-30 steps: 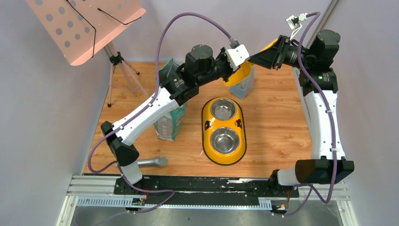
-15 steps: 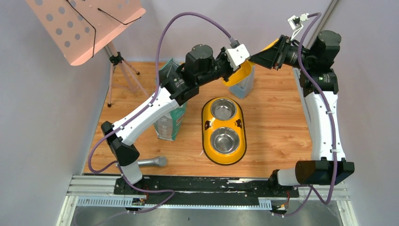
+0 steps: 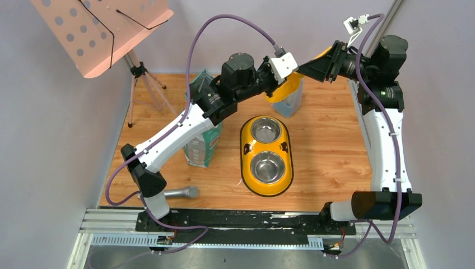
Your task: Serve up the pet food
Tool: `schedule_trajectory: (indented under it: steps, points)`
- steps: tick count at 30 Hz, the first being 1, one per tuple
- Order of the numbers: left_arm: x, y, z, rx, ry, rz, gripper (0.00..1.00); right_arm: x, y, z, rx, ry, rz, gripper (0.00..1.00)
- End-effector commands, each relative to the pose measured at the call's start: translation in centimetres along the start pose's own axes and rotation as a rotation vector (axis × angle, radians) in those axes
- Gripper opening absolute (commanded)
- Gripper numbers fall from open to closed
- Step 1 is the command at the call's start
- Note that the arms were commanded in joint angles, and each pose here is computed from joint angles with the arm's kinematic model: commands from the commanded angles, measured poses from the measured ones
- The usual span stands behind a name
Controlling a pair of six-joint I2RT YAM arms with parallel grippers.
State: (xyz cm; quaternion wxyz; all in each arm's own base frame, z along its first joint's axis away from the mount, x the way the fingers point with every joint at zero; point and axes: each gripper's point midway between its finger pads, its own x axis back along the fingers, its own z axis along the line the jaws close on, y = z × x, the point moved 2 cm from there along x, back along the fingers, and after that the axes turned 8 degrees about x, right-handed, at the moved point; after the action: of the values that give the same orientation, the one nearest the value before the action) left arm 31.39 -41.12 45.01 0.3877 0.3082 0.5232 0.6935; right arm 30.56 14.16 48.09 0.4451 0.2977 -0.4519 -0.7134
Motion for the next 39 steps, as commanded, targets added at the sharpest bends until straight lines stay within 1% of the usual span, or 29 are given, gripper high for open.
schedule_trajectory:
  steps: [1,4,7,13,15,17,18,19,22,23,24,25,28,34,39]
  points:
    - [0.3,2.4,0.2,0.009,-0.002,-0.066,0.00,0.7,2.2,3.1,0.097,0.040,-0.029,0.48]
    - [0.5,2.5,0.2,-0.007,-0.002,-0.064,0.00,1.0,2.8,3.6,0.119,0.031,-0.025,0.47]
    - [0.6,2.2,0.1,-0.025,-0.007,-0.056,0.00,1.1,2.8,3.7,0.109,0.020,-0.018,0.44]
    - [0.7,2.4,0.1,-0.029,-0.008,-0.059,0.00,1.2,1.5,2.8,0.099,0.001,0.010,0.41]
    - [0.7,2.4,0.2,-0.031,-0.006,-0.056,0.00,1.3,1.3,3.0,0.102,0.005,0.020,0.45]
    - [0.9,2.4,0.1,-0.033,-0.010,-0.054,0.00,1.5,1.4,3.1,0.109,0.009,0.025,0.54]
    - [0.9,2.3,0.1,-0.035,-0.014,-0.051,0.00,1.8,1.7,3.0,0.112,0.007,0.021,0.58]
    - [1.0,2.3,0.0,-0.036,-0.018,-0.052,0.00,2.0,2.1,3.0,0.106,0.006,0.019,0.60]
    - [1.3,2.3,-0.2,-0.033,-0.023,-0.057,0.00,2.8,3.3,2.3,0.089,-0.014,0.006,0.57]
    - [1.6,3.0,-0.1,-0.035,-0.019,-0.084,0.00,2.9,3.4,1.9,0.078,-0.017,0.007,0.56]
    - [1.6,2.7,-0.2,-0.035,-0.023,-0.082,0.00,3.1,3.3,1.8,0.069,-0.012,0.012,0.55]
    - [1.8,3.2,-0.2,-0.037,-0.022,-0.101,0.00,3.2,3.1,1.8,0.058,0.000,0.021,0.55]
    - [1.6,3.0,-0.1,-0.031,-0.017,-0.091,0.00,3.2,2.4,1.9,0.024,0.029,0.043,0.54]
    - [1.2,3.0,-0.2,-0.020,-0.025,-0.093,0.00,3.3,1.8,1.9,0.005,0.037,0.053,0.54]
    - [1.0,2.8,-0.4,-0.023,-0.036,-0.088,0.00,3.1,1.1,1.8,-0.014,0.040,0.071,0.52]
